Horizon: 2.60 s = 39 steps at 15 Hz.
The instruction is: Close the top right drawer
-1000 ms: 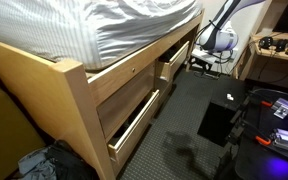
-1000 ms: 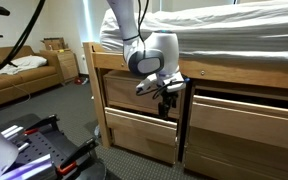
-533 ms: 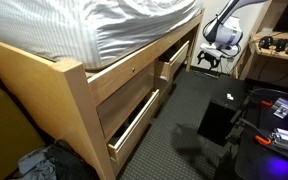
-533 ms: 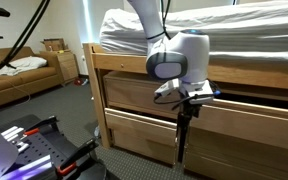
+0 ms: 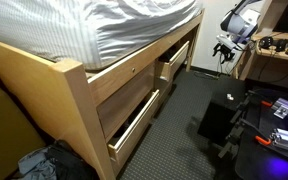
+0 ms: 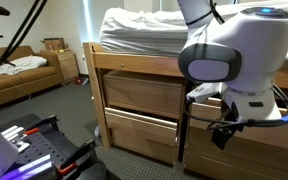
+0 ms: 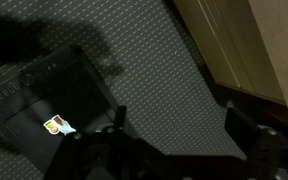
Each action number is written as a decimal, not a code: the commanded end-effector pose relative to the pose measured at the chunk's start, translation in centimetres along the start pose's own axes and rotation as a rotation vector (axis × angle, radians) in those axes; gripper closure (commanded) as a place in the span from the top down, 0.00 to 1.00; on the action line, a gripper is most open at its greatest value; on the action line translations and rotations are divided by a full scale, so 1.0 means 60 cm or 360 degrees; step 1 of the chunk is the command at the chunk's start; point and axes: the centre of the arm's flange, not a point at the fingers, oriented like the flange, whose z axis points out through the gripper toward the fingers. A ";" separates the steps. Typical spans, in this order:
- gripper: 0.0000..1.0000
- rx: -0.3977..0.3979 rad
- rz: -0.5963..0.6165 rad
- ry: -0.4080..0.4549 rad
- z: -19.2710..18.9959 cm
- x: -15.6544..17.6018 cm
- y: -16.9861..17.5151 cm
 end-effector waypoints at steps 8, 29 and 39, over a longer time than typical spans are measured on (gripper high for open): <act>1.00 0.0170 -0.0779 -0.0262 -0.172 0.367 0.162; 1.00 0.0109 -0.0918 -0.0414 -0.079 0.256 0.073; 1.00 -0.0085 -0.1371 -0.0519 0.015 0.108 0.047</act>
